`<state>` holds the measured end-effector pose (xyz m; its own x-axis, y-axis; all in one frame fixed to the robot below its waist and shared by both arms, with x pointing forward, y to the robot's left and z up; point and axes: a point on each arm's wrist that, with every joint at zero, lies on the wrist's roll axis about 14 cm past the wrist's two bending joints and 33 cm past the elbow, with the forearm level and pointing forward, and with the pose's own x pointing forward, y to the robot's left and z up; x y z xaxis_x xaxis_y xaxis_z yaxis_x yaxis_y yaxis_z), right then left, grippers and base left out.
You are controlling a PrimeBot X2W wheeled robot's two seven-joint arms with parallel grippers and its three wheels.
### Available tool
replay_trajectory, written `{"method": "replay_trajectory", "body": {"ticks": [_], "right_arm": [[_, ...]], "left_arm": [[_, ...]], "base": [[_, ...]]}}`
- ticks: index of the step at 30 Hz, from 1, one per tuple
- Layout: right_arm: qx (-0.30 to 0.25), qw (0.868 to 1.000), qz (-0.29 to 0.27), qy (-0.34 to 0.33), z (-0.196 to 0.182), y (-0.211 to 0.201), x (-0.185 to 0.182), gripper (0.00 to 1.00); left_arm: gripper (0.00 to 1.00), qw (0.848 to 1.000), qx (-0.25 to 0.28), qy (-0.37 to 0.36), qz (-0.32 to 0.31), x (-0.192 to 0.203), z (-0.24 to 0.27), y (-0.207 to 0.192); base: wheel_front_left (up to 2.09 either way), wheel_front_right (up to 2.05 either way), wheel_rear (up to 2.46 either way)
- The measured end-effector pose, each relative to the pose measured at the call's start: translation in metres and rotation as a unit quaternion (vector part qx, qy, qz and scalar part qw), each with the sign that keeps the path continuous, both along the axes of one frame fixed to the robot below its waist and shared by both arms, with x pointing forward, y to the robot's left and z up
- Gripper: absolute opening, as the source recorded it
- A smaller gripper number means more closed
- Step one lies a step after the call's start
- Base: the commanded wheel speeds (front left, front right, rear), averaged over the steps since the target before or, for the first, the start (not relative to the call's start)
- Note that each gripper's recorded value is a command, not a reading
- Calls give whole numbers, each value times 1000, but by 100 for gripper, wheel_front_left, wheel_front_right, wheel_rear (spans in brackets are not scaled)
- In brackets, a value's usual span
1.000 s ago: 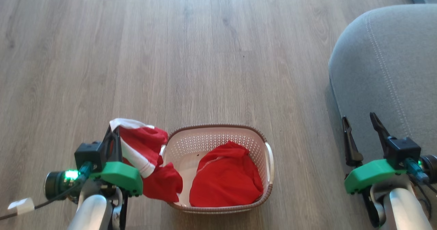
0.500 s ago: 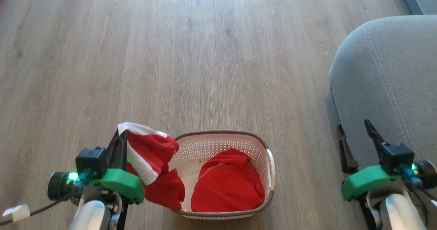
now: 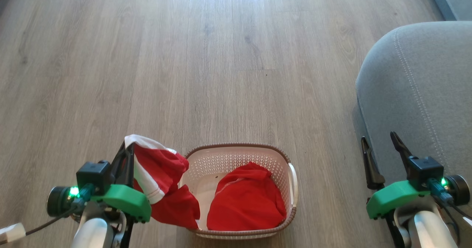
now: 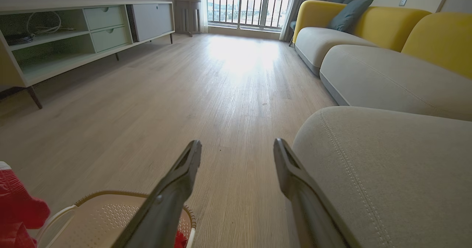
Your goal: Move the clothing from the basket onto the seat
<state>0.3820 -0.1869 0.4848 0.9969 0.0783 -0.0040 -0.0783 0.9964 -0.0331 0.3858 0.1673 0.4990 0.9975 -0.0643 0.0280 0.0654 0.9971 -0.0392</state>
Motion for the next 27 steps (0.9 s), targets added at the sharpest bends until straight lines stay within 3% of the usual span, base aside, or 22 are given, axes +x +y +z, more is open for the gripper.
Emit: {"method": "replay_trajectory", "body": {"ticks": [7,13,19,27], "right_arm": [[-2,1000,9,3,-2,5,0,100],[9,995,100,7,-3,59,-5,100],[-6,973,231,-17,17,127,-7,100],[-20,942,332,-49,44,184,-9,100]], "left_arm": [[0,1000,1,0,-4,1,-1,-1],[0,1000,3,-8,-28,3,3,-14],[0,996,12,-37,-78,6,22,-42],[0,988,8,-51,-147,-4,39,-81]], "base": [[0,0,0],[0,0,0],[0,0,0],[0,0,0]]}}
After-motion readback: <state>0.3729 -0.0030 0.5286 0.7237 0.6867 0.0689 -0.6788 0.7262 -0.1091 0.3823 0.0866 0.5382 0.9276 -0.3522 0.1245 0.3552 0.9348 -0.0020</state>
